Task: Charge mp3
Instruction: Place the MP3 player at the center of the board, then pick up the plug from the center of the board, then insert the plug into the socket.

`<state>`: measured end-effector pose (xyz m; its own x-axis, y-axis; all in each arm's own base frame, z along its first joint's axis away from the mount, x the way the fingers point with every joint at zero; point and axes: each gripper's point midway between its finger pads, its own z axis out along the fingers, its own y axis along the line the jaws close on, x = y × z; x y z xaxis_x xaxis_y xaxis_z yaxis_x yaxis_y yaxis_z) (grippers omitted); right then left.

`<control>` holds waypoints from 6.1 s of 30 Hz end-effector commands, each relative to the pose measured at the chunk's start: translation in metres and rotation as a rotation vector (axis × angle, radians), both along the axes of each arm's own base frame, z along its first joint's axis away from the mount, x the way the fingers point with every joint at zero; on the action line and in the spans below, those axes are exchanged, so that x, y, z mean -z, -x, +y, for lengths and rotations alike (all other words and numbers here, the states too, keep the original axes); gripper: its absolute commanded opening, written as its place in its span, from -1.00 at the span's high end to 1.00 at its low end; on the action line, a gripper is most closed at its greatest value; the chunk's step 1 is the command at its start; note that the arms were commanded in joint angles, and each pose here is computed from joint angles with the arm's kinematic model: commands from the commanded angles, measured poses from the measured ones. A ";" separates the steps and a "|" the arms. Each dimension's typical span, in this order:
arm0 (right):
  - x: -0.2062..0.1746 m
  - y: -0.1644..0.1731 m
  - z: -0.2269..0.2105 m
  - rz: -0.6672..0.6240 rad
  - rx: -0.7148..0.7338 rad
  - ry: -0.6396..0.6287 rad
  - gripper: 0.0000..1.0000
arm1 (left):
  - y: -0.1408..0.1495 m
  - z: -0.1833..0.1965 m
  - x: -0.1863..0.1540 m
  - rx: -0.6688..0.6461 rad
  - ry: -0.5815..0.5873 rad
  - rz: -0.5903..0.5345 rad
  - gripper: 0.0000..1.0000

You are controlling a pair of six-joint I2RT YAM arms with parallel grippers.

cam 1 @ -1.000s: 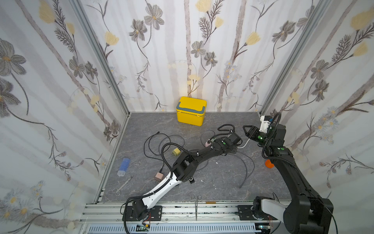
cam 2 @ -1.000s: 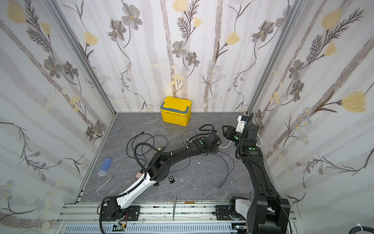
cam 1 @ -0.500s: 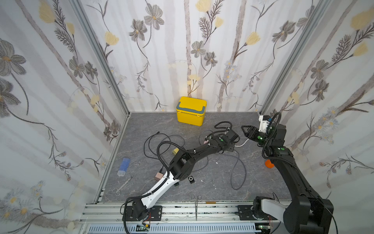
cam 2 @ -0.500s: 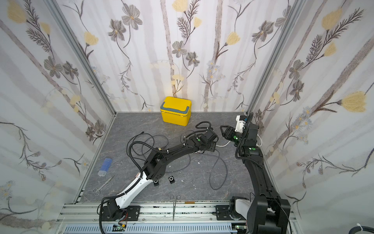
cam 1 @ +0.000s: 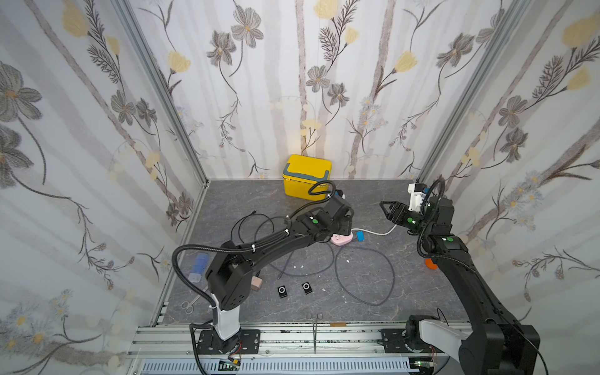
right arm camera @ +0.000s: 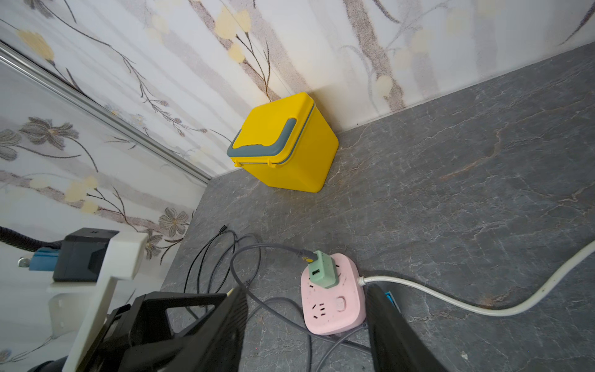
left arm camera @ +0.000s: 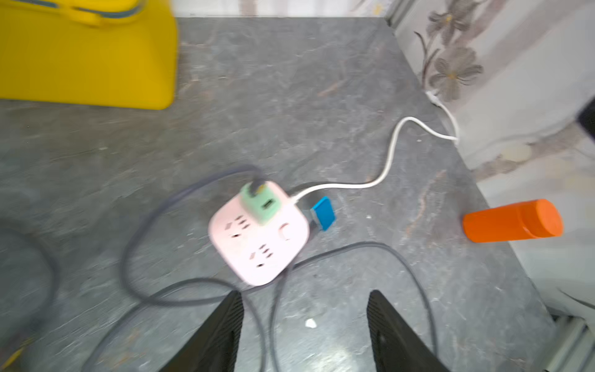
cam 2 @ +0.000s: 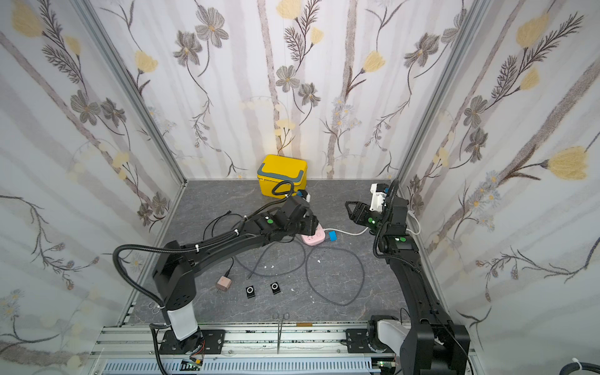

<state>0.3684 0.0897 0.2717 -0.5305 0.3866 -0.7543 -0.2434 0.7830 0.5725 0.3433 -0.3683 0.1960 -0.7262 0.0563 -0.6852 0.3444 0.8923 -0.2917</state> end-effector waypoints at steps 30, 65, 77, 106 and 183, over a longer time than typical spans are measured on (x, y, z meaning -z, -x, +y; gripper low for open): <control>0.024 0.019 0.099 0.072 -0.283 -0.034 -0.13 | -0.030 0.194 0.168 -0.051 -0.376 0.092 -0.54; 0.045 0.072 0.276 0.227 -0.732 -0.076 -0.14 | 0.060 0.138 0.003 0.263 -0.026 -0.388 0.33; 0.081 0.085 0.285 0.316 -0.768 -0.030 -0.02 | 0.069 0.130 -0.003 0.299 0.012 -0.436 0.33; 0.079 0.036 0.204 0.150 -0.476 0.678 1.00 | 0.057 0.193 -0.093 -0.122 0.192 -0.585 -0.60; 0.161 -0.051 0.151 -0.122 -0.056 0.613 1.00 | -0.006 0.175 -0.086 -0.257 0.246 -0.522 -0.46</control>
